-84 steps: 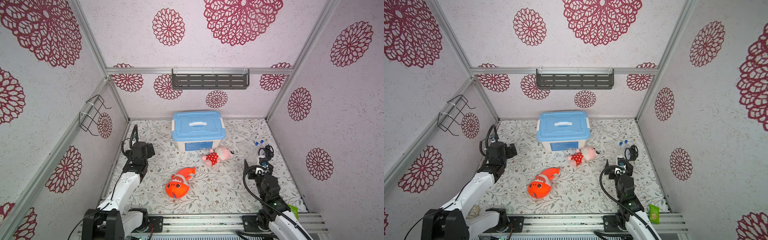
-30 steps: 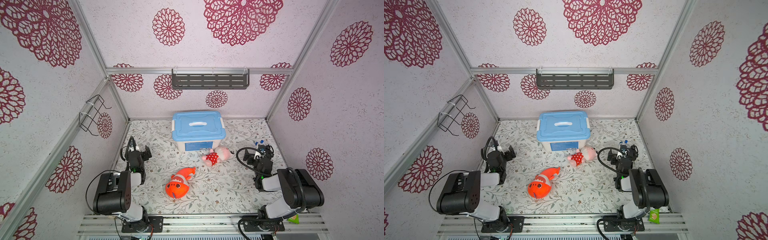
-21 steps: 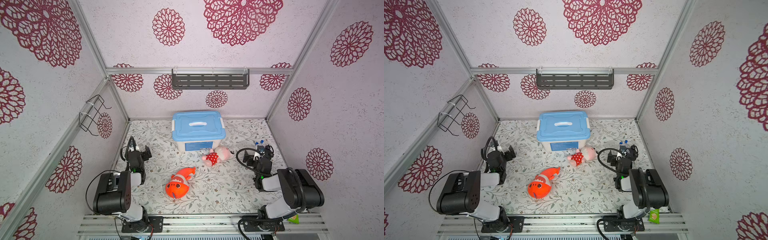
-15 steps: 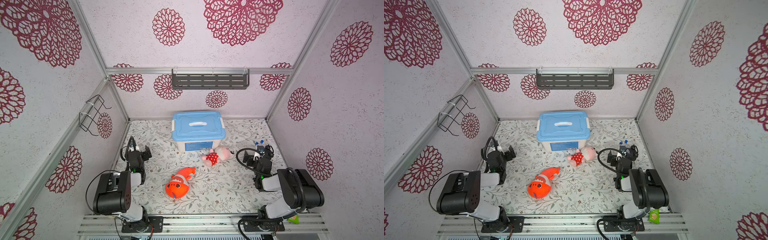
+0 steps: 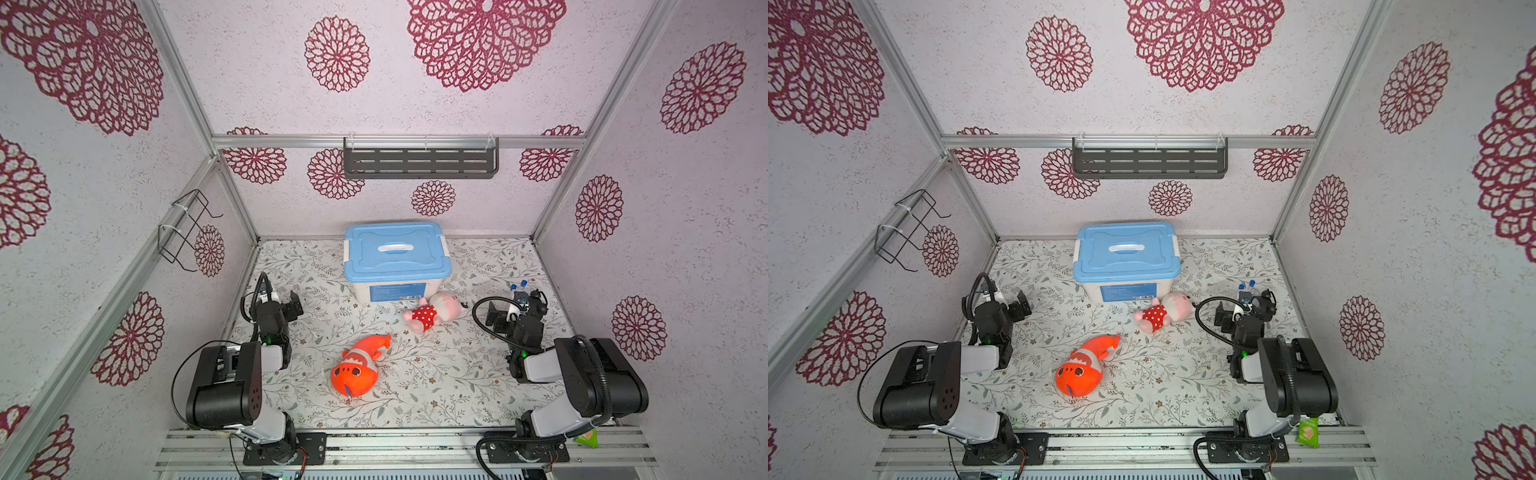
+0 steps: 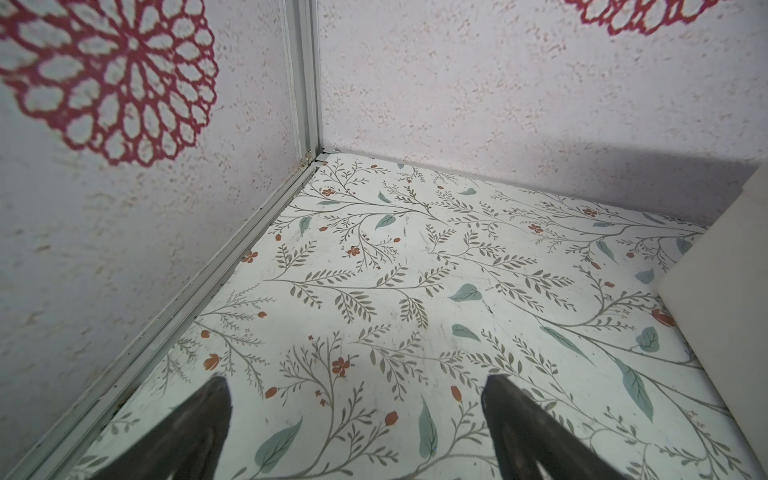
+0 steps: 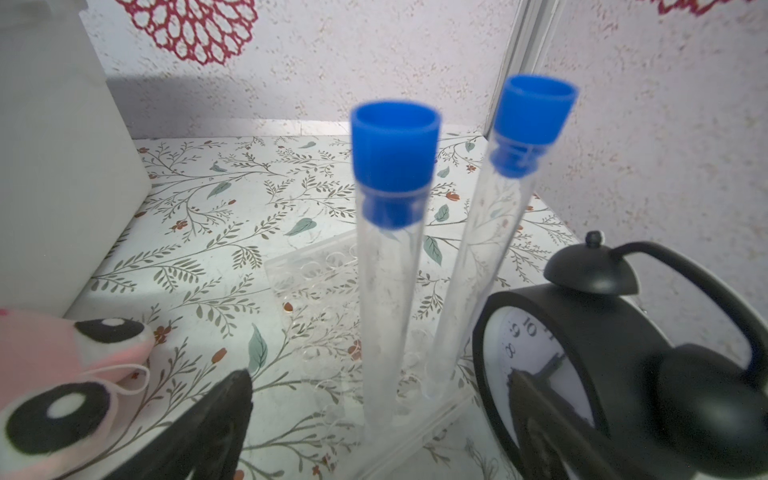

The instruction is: Organize the chemistry lab equipment

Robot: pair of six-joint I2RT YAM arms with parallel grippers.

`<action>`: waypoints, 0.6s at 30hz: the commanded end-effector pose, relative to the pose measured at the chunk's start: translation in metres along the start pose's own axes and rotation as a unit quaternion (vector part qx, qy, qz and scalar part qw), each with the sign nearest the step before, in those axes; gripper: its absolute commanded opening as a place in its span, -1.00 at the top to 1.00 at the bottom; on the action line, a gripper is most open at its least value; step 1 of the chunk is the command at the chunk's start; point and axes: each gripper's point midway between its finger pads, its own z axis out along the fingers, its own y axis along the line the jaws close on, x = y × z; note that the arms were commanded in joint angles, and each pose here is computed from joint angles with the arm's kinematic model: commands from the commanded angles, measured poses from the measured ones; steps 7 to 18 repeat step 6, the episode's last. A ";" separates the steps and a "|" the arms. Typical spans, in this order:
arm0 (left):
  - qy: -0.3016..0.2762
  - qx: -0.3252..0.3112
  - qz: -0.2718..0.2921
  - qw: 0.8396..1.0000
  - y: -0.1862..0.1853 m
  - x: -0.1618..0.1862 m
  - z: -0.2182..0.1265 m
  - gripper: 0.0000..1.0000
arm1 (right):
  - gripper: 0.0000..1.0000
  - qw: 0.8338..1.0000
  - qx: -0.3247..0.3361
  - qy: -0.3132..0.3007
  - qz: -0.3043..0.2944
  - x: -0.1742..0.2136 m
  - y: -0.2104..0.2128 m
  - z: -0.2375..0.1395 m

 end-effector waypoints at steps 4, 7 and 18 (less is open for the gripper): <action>-0.015 0.004 0.002 1.000 -0.003 -0.011 0.003 -0.95 | -0.98 0.999 0.005 -0.032 0.005 -0.021 -0.003 0.001; -0.016 0.004 0.002 1.000 -0.003 -0.011 0.003 -0.95 | -0.98 0.999 0.007 -0.034 0.005 -0.021 -0.004 0.000; -0.016 0.004 0.002 1.000 -0.003 -0.011 0.003 -0.95 | -0.98 0.999 0.007 -0.034 0.005 -0.021 -0.004 0.000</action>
